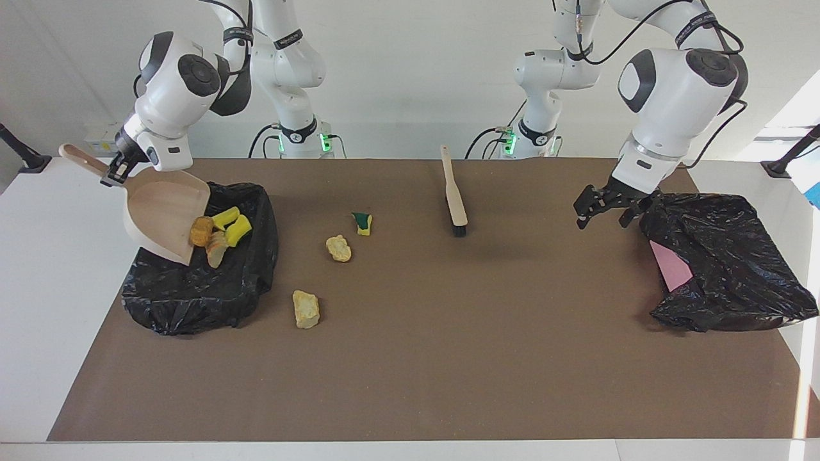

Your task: Sweep and dump trash in bin

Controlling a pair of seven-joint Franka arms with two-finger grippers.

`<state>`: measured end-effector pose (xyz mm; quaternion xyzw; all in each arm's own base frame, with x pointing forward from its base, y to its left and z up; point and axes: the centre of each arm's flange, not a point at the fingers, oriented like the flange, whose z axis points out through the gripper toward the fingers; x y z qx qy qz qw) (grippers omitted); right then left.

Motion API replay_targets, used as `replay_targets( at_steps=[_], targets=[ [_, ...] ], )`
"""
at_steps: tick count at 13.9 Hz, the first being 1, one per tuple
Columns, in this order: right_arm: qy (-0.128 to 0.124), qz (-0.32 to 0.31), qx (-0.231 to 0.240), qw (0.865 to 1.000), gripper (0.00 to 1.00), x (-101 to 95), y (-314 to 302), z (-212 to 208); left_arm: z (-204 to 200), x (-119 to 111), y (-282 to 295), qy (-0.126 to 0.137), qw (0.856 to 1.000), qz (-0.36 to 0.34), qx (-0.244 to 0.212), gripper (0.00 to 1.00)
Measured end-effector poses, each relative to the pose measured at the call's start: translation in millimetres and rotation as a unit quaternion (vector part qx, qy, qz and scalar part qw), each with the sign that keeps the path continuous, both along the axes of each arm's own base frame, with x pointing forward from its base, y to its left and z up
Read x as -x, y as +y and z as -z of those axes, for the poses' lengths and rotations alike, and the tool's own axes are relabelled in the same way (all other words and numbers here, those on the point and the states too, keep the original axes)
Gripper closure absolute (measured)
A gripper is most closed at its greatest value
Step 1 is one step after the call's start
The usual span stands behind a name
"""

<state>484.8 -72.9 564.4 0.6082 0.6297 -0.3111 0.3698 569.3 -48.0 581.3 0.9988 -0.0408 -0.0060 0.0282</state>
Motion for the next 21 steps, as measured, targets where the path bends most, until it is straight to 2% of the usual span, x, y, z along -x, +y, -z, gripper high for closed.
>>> replay_targets(
  at_steps=[2, 4, 7, 10, 12, 15, 18, 21],
  targets=[
    [-0.011, -0.024, -0.003, 1.000, 0.68, -6.6, 28.6, -6.2, -6.3, 2.5, 0.7, 0.006, 1.000, 0.005, -0.016, 0.00],
    [-0.035, -0.016, -0.027, 0.999, 0.68, -16.5, 57.5, -11.6, -9.6, 4.3, 0.0, 0.011, 1.000, 0.009, -0.023, 0.00],
    [-0.040, 0.012, -0.078, 0.996, 0.68, -40.2, 88.3, -21.0, -15.0, 5.3, -4.2, 0.009, 0.999, 0.016, -0.032, 0.00],
    [-0.072, 0.065, -0.138, 0.986, 0.68, -58.4, 140.7, -6.4, -17.3, 5.4, -6.6, 0.007, 0.999, 0.018, -0.032, 0.00],
    [-0.100, 0.123, -0.171, 0.973, 0.68, -65.2, 195.2, 9.5, -17.3, 4.9, -1.3, 0.007, 0.999, 0.013, -0.032, 0.00],
    [-0.144, 0.213, -0.219, 0.941, 0.68, -83.9, 276.1, 29.3, -17.3, 3.7, 14.6, 0.007, 0.999, -0.001, -0.033, 0.00],
    [-0.198, 0.326, -0.269, 0.884, 0.68, -102.9, 328.4, 50.8, -17.3, 3.5, 18.2, 0.007, 0.999, -0.004, -0.033, 0.00],
    [-0.237, 0.410, -0.296, 0.829, 0.68, -109.7, 385.9, 69.1, -17.3, 3.5, 17.6, 0.007, 0.999, -0.003, -0.033, 0.00]
  ],
)
